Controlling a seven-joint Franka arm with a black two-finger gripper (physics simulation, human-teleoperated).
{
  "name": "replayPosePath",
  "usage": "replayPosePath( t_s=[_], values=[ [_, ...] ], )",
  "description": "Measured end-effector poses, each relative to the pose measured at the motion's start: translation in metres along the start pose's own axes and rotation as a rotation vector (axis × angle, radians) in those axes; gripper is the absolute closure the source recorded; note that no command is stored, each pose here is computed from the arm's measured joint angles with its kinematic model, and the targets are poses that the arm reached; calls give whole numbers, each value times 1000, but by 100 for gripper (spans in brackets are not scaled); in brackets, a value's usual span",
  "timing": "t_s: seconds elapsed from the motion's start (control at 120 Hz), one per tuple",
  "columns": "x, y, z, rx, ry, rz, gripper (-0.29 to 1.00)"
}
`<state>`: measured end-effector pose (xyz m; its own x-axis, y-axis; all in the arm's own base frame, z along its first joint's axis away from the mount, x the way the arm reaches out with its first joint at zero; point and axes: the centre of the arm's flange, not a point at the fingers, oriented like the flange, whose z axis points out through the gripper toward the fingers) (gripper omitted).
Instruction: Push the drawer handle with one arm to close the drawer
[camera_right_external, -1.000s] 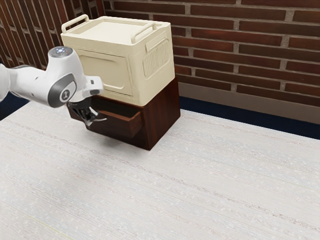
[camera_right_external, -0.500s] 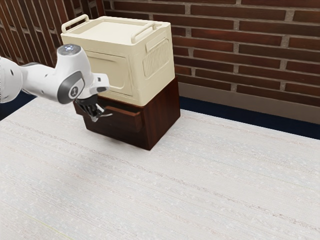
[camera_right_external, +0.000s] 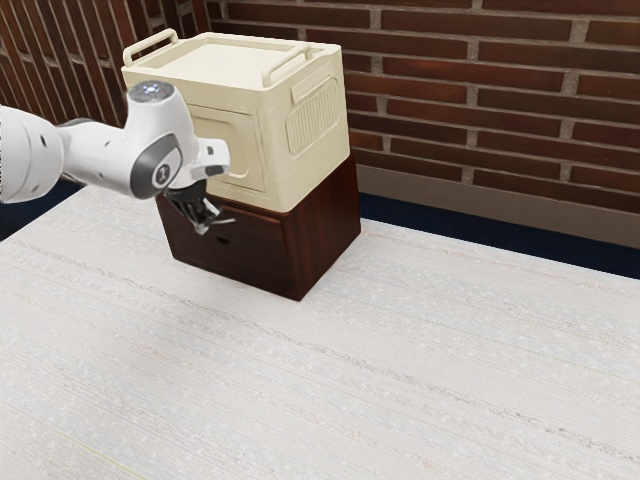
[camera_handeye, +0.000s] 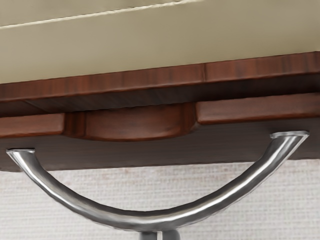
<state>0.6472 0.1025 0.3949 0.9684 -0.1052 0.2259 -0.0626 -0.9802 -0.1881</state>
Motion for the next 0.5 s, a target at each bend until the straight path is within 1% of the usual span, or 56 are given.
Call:
replayPosePath(
  t_s=[0.15,0.167,0.217,0.3,0.35,0.425,0.5],
  values=[
    [7,-4,6,-4,-2,-6,80],
    [3,-3,5,-11,-4,-9,79],
    [-15,2,4,-37,-20,-22,79],
    [-71,14,-16,-82,-39,-53,77],
    [-95,20,-48,-101,-14,-71,66],
    [-112,29,-150,-129,110,-80,49],
    [-127,39,-210,-174,140,-86,34]
  ],
)
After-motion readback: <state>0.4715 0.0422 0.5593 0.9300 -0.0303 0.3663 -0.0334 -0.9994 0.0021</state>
